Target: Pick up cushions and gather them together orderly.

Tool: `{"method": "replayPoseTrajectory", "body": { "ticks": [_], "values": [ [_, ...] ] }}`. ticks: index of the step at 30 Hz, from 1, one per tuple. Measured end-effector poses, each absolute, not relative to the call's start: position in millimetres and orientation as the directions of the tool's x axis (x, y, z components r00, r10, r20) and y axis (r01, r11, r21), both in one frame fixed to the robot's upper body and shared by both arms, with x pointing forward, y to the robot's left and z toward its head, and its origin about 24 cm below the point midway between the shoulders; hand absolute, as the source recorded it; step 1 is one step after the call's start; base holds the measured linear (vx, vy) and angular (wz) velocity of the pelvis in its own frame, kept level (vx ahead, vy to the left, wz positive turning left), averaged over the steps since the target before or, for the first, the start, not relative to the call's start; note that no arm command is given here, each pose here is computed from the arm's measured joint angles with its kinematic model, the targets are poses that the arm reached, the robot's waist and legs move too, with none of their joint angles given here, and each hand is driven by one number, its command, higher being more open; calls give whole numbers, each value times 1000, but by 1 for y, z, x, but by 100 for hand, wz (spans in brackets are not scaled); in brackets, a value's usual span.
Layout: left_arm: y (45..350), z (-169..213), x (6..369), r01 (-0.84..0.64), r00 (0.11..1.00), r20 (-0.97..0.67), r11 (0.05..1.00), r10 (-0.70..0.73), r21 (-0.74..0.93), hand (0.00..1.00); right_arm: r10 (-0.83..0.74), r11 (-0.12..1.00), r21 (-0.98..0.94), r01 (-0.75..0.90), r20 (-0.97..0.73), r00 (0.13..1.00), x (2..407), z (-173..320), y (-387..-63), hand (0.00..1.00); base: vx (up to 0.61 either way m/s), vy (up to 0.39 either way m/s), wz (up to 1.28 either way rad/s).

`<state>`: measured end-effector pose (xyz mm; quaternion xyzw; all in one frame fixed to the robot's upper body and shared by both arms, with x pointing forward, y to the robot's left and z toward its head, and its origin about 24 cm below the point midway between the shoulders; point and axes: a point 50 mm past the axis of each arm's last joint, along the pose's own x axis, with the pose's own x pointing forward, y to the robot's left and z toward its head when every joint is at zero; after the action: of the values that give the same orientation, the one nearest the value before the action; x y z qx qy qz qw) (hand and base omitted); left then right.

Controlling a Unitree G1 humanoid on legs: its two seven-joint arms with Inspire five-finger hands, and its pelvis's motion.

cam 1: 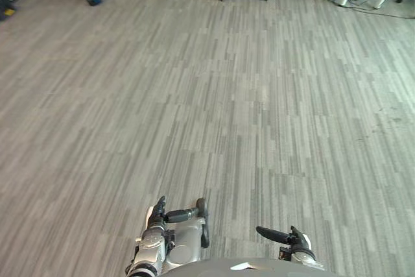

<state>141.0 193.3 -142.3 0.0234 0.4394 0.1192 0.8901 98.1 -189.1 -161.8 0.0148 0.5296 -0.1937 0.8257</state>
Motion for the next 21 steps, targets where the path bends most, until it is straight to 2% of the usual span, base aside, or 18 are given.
{"method": "replayPoseTrajectory", "body": {
  "ticks": [2,6,11,15,21],
  "values": [
    [195,-145,138,-169,570,-789,972,230,162,100,-301,930,-186,318,-882,363,96,-162,-190,100,592,189,2],
    [189,-151,128,-134,533,-820,978,208,161,100,-310,930,-183,317,-854,417,108,-157,-198,100,513,73,-2],
    [188,-153,122,-105,517,-833,980,198,168,100,-312,934,-181,309,-832,458,124,-152,-199,100,443,-170,24],
    [182,-154,124,-97,518,-837,985,175,146,100,-334,931,-217,293,-827,452,129,-150,-212,100,402,-286,-6],
    [171,-157,120,-108,508,-848,988,153,114,100,-391,900,-273,340,-850,353,99,-155,-234,100,351,-226,30]
  ]
}}
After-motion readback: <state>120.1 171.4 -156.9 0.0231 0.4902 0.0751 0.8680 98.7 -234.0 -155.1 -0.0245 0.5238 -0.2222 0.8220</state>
